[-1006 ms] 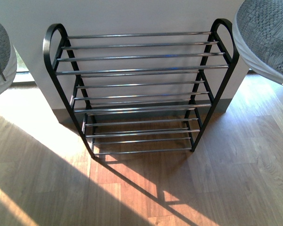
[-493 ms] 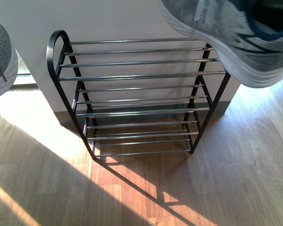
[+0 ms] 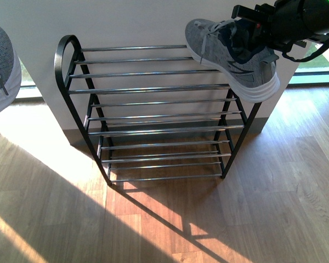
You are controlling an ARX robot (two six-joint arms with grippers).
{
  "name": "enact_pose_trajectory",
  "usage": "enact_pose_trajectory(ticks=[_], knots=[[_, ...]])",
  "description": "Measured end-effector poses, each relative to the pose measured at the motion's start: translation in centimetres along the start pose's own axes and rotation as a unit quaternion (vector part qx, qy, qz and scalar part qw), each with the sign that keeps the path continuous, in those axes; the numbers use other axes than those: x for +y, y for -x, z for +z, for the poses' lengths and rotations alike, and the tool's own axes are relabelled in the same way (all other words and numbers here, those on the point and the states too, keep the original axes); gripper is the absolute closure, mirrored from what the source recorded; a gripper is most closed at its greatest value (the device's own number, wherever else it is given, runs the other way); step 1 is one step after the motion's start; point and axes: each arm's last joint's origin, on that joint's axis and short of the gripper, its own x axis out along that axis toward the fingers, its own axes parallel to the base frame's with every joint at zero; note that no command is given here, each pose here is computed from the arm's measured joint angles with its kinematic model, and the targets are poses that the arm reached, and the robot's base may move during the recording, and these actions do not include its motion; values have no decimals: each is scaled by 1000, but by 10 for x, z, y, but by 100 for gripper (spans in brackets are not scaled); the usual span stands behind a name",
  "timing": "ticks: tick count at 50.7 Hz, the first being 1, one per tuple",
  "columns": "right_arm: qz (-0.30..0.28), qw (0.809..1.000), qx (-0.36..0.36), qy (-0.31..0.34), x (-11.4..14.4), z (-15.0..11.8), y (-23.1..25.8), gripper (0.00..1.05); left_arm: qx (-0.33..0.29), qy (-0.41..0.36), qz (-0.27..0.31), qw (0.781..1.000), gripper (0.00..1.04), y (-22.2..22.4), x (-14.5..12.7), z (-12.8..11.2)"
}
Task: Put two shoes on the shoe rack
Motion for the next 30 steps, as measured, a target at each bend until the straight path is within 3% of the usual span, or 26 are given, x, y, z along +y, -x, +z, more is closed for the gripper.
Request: enact_pose_trajectory(ticks=[11, 30], knots=[[-36, 999, -21, -8, -17, 10, -37, 103, 0, 0, 0, 1000, 103, 0, 0, 0], [-63, 997, -32, -9, -25, 20, -61, 102, 0, 0, 0, 1000, 103, 0, 0, 0]])
